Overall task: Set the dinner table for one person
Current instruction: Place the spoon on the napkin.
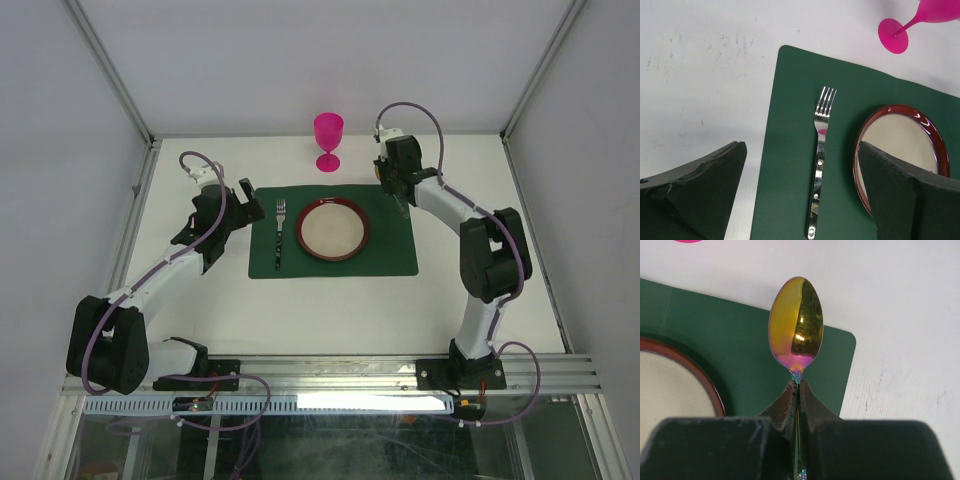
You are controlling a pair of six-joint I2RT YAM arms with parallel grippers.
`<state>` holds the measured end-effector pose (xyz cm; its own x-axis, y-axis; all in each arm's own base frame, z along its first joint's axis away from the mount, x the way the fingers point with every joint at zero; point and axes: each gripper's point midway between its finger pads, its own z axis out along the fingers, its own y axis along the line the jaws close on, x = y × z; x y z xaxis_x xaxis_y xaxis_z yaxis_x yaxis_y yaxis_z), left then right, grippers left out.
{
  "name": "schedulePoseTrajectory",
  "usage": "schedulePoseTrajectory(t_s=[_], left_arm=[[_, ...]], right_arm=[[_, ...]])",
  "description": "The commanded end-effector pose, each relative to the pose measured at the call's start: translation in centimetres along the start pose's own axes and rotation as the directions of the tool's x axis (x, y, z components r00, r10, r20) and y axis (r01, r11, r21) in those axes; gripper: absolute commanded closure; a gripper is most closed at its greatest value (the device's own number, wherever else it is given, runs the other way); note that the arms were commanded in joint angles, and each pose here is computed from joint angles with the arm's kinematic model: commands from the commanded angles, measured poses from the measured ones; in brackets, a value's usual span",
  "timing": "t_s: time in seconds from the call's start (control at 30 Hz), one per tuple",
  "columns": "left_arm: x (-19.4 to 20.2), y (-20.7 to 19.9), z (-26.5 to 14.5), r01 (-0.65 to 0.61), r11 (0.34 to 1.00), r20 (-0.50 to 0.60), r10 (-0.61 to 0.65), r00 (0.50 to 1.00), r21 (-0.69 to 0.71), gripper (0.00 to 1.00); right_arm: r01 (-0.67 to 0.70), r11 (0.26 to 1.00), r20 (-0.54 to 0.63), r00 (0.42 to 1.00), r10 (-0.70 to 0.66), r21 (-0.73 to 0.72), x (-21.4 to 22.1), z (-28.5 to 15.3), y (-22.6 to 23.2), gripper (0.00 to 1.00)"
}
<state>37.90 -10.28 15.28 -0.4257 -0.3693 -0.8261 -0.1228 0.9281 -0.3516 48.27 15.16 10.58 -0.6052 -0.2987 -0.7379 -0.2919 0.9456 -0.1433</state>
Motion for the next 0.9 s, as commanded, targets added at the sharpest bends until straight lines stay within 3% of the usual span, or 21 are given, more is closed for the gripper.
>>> schedulePoseTrajectory(t_s=[0.0,0.3,0.87], left_arm=[[-1.9,-0.9,-0.5,0.032,0.998,0.058,-0.035,0.998,0.049,0.01],[-1.5,-0.6,-0.6,0.031,0.999,0.057,-0.034,0.998,0.043,0.01],[-1.2,-0.5,-0.3,0.018,0.999,0.051,-0.019,0.998,0.038,0.01]], right_arm=[[-0.158,0.985,0.147,0.978,0.147,0.068,-3.7,-3.8,-0.7,1.0],[-0.294,0.95,0.157,0.949,0.275,0.11,-0.6,-4.4,1.5,1.0],[-0.338,0.923,0.18,0.935,0.307,0.183,3.5,-2.2,2.8,1.0]])
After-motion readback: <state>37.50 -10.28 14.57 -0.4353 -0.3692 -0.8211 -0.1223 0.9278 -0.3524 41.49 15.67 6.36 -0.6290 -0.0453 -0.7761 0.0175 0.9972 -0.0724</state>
